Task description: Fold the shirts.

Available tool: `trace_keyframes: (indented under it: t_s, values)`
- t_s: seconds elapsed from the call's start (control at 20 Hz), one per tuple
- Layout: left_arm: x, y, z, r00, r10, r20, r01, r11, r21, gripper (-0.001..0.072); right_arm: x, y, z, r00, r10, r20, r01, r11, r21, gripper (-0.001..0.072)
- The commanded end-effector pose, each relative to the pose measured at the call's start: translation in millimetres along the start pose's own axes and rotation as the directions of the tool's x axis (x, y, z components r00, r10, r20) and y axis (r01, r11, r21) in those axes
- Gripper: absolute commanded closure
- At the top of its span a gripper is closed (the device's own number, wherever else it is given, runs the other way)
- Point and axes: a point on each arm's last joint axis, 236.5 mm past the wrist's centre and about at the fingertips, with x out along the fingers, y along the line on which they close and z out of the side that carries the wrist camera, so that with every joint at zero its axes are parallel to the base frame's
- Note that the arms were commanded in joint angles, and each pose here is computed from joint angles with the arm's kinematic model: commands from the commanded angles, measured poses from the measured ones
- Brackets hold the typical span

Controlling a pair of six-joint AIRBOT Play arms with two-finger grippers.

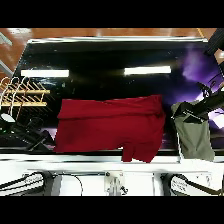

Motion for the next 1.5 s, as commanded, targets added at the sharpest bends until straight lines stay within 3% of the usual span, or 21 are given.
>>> trace_keyframes:
  t_s: [0.0,0.6,0.75,0.85,0.9,0.95,1.0,1.15,1.45]
  values:
    - [17.2,-2.6,7.9,0.999,-0.038,0.035,0.038,0.999,-0.010,0.0142,0.3,4.6,1.1,1.000,0.024,0.010,-0.024,1.000,-0.004,0.0046]
    - [34.5,-4.1,11.2,1.000,-0.027,-0.009,0.026,1.000,-0.004,0.0147,0.2,5.9,-5.8,0.999,0.030,-0.020,-0.030,1.000,-0.004,0.0046]
    - [40.8,-9.9,7.4,0.999,-0.005,-0.034,0.006,1.000,0.027,0.0257,0.2,5.8,-6.0,0.999,0.029,-0.020,-0.029,1.000,-0.003,0.0046]
    - [43.4,-12.5,5.3,0.999,0.005,-0.046,-0.003,0.999,0.043,0.0436,0.3,1.1,-7.7,1.000,0.010,-0.028,-0.009,1.000,0.002,0.0046]
    - [44.1,-13.5,4.0,0.999,0.007,-0.051,-0.005,0.999,0.049,0.0479,0.5,-6.1,-10.6,0.999,-0.020,-0.040,0.021,1.000,0.013,0.0046]
    - [44.0,-14.1,3.0,0.998,0.004,-0.056,-0.002,0.999,0.049,0.0622,2.2,-12.9,-18.7,0.996,-0.046,-0.074,0.047,0.999,0.019,0.0046]
    - [43.7,-14.2,2.3,0.998,0.004,-0.059,-0.001,0.999,0.052,0.0679,7.3,-20.0,-32.9,0.989,-0.066,-0.132,0.069,0.998,0.016,0.0045]
    - [43.7,-15.3,2.8,0.998,-0.001,-0.056,0.005,0.997,0.083,0.0679,47.7,-26.0,-72.9,0.963,-0.040,-0.266,0.059,0.996,0.061,0.0046]
    - [41.4,-17.1,1.4,0.999,-0.002,-0.053,0.008,0.994,0.105,0.0679,125.3,-6.0,-124.1,0.925,-0.053,-0.376,0.051,0.999,-0.016,0.0047]
